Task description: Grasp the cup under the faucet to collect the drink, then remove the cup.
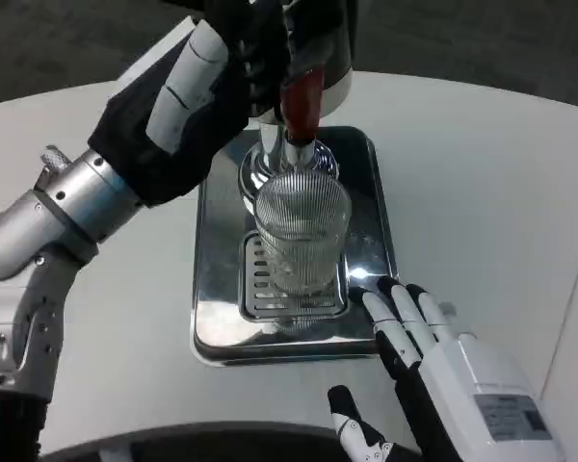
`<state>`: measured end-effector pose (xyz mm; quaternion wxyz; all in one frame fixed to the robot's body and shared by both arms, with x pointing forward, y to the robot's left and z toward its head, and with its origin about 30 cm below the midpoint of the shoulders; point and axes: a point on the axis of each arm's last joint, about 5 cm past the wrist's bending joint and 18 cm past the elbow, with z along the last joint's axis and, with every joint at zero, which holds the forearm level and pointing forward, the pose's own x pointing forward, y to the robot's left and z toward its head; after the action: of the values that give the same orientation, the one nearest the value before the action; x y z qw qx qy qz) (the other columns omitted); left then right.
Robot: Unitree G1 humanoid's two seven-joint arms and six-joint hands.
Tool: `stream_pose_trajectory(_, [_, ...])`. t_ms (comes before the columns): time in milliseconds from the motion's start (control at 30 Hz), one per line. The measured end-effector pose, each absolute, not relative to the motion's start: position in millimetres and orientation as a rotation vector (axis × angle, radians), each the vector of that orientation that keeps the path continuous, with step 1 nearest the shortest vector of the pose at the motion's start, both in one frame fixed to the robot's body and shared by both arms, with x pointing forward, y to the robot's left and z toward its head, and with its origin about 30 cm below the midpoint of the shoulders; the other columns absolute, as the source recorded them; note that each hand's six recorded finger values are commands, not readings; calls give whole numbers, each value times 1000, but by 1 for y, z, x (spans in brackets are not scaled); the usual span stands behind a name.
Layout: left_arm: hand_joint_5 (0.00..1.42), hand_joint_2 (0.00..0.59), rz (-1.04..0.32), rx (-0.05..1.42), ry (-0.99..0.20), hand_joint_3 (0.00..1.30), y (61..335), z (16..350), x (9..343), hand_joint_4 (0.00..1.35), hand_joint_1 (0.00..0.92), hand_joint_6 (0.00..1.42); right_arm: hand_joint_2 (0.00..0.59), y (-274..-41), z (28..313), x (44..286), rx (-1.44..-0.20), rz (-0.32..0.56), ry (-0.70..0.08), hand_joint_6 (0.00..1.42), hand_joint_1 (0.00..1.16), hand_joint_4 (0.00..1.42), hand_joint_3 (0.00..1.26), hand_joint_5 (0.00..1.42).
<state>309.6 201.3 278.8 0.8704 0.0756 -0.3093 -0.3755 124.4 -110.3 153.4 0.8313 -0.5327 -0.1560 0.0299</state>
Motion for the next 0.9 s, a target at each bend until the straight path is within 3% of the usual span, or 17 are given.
stream_pose_trajectory(667, [3, 120, -828, 360, -689, 0, 194, 280, 309, 0, 0, 0, 476, -113, 154, 126, -1114, 41, -321, 77, 340, 0, 84, 0])
stream_pose_trajectory(900, [33, 119, -819, 610, -784, 0, 194, 290, 301, 0, 0, 3, 476, -117, 155, 129, -1096, 15, -311, 80, 341, 0, 84, 0])
